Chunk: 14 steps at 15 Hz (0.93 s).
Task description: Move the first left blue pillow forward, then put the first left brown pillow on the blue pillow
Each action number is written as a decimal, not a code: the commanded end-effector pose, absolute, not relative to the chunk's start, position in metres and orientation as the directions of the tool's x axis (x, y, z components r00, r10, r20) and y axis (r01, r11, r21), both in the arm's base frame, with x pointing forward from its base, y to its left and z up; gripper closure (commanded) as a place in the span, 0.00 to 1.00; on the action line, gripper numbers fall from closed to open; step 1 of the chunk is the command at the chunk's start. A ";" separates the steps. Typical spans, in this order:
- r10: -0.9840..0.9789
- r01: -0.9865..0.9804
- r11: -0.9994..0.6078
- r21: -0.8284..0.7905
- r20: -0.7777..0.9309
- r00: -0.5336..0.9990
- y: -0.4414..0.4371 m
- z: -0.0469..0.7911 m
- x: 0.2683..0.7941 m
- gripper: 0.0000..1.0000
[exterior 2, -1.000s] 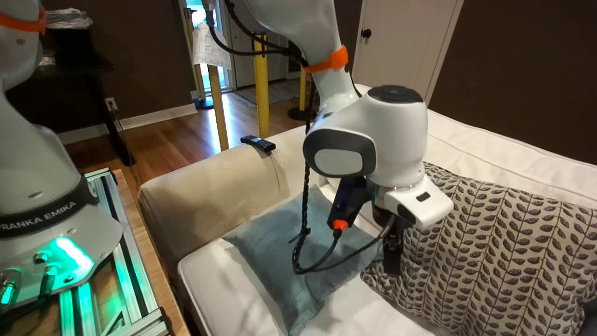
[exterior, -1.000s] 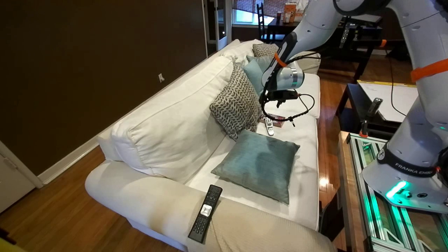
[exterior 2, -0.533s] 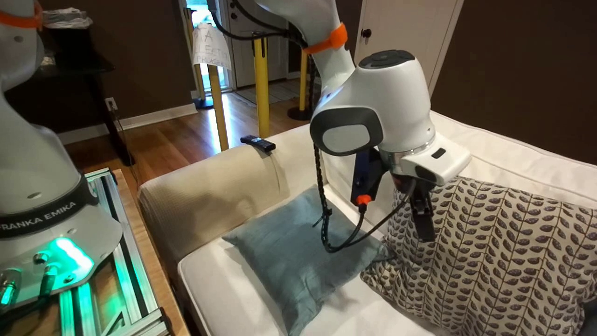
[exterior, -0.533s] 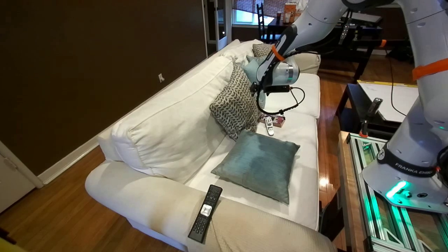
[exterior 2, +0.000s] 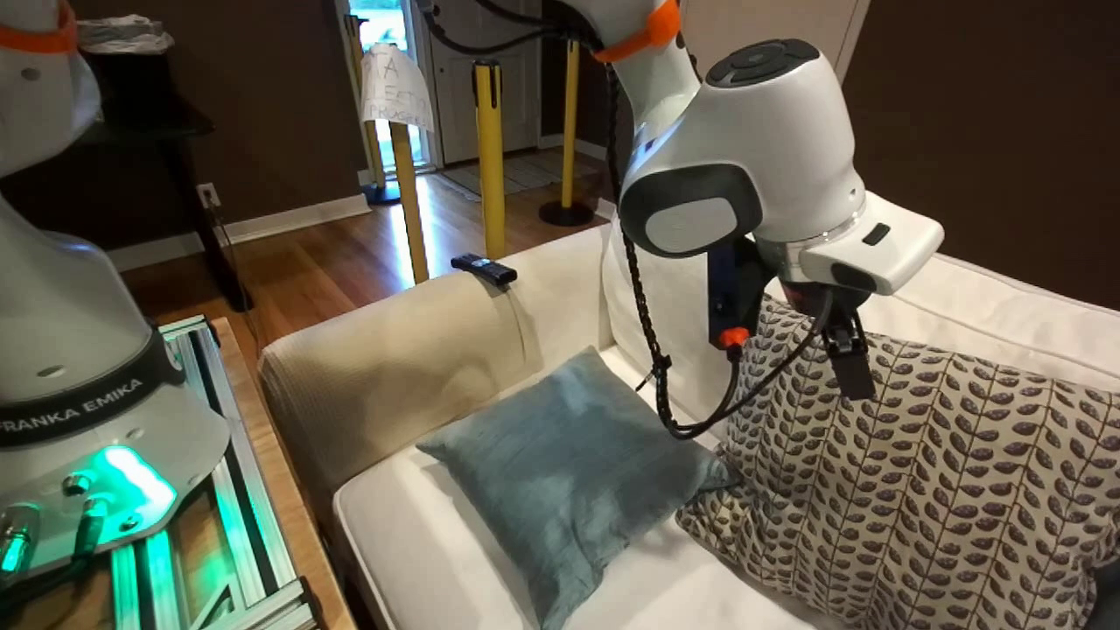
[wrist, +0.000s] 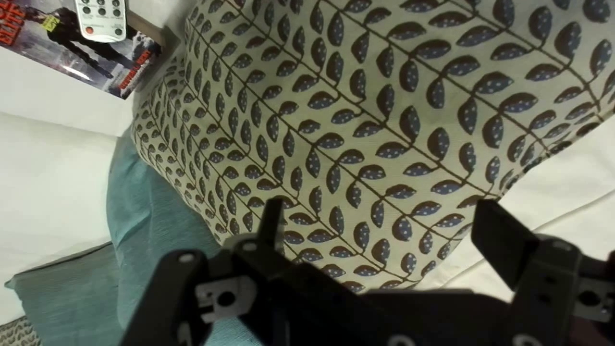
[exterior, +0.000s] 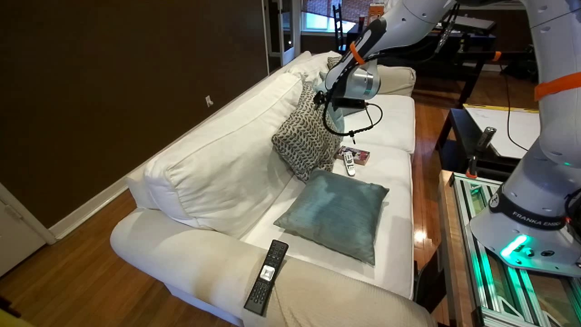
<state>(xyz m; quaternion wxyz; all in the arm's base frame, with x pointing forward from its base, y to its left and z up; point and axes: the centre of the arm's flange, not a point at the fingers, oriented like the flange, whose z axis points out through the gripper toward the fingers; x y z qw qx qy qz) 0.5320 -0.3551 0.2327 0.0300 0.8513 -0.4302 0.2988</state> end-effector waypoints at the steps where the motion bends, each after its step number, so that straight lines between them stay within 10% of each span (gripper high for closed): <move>1: -0.715 -0.750 -0.628 -0.207 0.534 0.451 -0.355 0.233 0.532 0.00; 14: -0.828 -0.841 -0.456 -0.290 0.485 0.282 -0.423 0.243 0.600 0.00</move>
